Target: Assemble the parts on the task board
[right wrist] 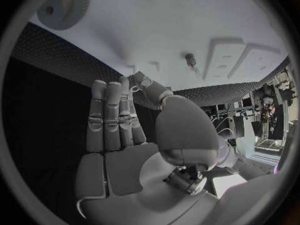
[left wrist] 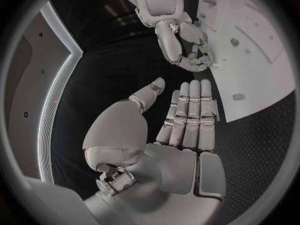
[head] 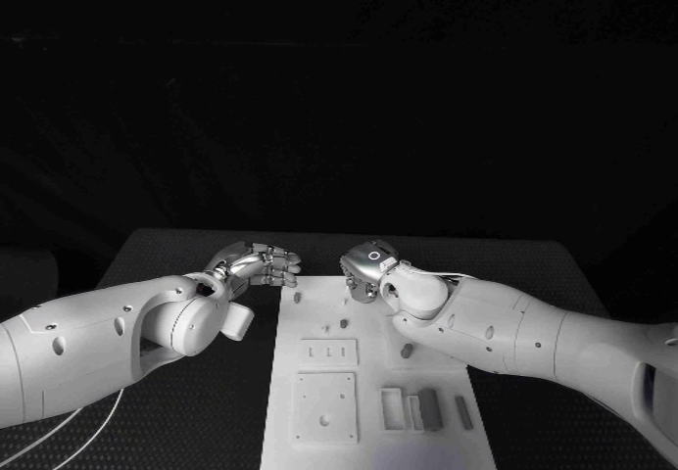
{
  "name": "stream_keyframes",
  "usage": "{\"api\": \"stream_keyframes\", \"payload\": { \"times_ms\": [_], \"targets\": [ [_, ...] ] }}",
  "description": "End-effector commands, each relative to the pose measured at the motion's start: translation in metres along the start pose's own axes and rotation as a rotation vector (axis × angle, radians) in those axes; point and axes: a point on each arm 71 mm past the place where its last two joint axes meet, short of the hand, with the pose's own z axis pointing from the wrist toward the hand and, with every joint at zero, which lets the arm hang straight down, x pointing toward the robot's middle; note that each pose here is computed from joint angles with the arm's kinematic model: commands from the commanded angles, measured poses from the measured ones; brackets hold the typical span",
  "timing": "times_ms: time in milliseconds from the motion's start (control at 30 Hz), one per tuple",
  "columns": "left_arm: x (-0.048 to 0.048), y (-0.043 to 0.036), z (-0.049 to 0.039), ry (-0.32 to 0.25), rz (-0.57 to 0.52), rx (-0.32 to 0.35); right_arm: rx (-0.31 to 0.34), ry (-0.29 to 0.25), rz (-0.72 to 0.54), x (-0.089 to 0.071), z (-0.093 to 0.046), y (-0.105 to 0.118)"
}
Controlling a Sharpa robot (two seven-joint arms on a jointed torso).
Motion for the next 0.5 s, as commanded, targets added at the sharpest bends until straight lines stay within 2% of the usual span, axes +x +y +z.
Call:
{"api": "stream_keyframes", "payload": {
  "times_ms": [33, 500],
  "targets": [
    [0.0031, -0.0027, 0.0010, 0.021, 0.000, 0.010, -0.019, 0.018, -0.009, 0.0008, 0.0007, 0.0043],
    [0.0021, -0.0030, 0.0009, 0.019, 0.000, 0.010, -0.030, 0.028, 0.000, 0.0012, -0.0009, 0.0062]
  ]
}}
